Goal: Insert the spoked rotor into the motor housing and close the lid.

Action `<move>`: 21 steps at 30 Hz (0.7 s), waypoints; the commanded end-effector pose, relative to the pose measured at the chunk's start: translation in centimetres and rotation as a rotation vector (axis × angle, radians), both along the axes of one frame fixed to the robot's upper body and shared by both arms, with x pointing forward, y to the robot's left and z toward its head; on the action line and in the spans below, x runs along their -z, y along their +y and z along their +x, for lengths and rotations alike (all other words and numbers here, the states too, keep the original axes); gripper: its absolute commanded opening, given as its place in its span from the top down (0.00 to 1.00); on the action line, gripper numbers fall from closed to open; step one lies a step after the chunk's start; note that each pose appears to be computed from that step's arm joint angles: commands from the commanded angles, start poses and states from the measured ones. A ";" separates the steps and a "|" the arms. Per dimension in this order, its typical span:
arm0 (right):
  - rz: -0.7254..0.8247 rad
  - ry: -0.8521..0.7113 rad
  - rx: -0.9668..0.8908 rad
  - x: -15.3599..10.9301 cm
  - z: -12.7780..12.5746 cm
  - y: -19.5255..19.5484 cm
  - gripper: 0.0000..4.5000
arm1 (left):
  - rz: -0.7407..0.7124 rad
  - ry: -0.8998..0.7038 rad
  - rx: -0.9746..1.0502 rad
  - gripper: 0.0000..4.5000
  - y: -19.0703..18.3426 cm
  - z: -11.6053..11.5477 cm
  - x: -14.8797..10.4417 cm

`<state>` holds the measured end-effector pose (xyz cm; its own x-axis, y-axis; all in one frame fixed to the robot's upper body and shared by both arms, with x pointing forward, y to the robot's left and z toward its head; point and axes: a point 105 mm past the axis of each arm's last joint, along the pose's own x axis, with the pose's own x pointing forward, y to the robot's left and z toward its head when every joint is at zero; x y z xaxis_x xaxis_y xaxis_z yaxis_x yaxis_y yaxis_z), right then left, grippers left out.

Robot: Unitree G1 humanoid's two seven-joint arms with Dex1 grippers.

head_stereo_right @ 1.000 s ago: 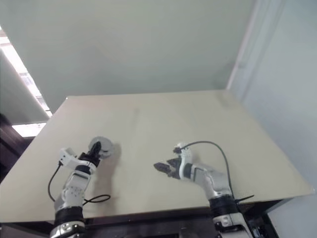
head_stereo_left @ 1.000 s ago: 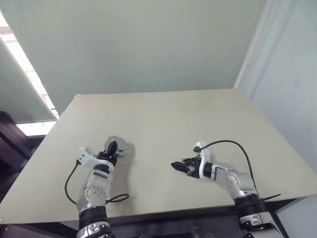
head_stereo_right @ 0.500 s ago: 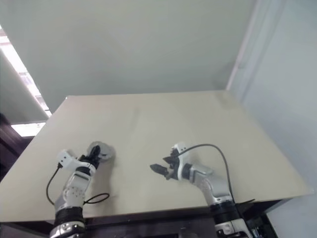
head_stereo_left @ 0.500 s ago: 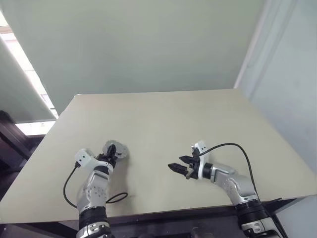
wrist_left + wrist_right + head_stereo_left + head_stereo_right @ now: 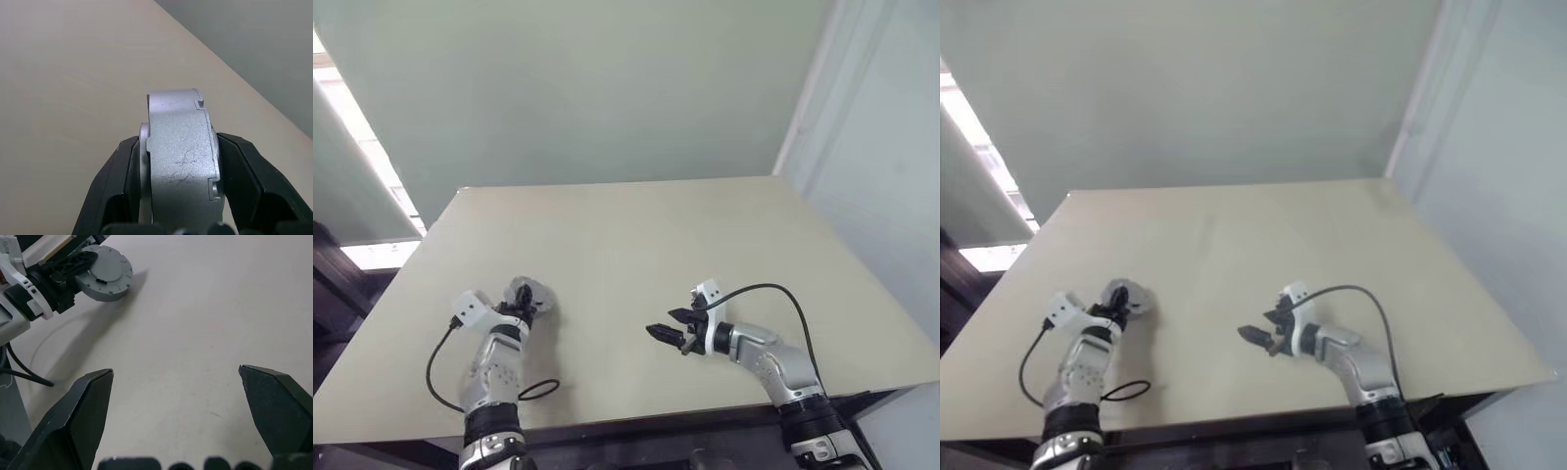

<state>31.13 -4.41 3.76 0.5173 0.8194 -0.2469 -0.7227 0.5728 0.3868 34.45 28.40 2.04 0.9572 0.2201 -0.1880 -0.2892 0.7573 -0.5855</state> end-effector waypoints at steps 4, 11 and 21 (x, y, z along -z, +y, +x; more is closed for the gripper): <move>0.010 -0.057 -0.003 -1.3 0.4 0.2 0.00 | 0.058 -0.062 0.122 0.40 -1.5 0.4 -1.8; 0.002 -0.058 -0.004 -1.2 0.5 0.2 0.00 | 0.028 -0.096 0.162 0.03 -2.2 0.3 -2.1; -0.005 -0.051 -0.005 -0.9 0.4 0.2 0.00 | 0.167 -0.021 0.006 0.01 1.9 -0.9 -1.8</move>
<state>31.10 -4.37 3.43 0.5160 0.8149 -0.2639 -0.7236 0.5796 0.3747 33.44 28.36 1.77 0.9666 0.1686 -0.1930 -0.2464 0.8189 -0.5183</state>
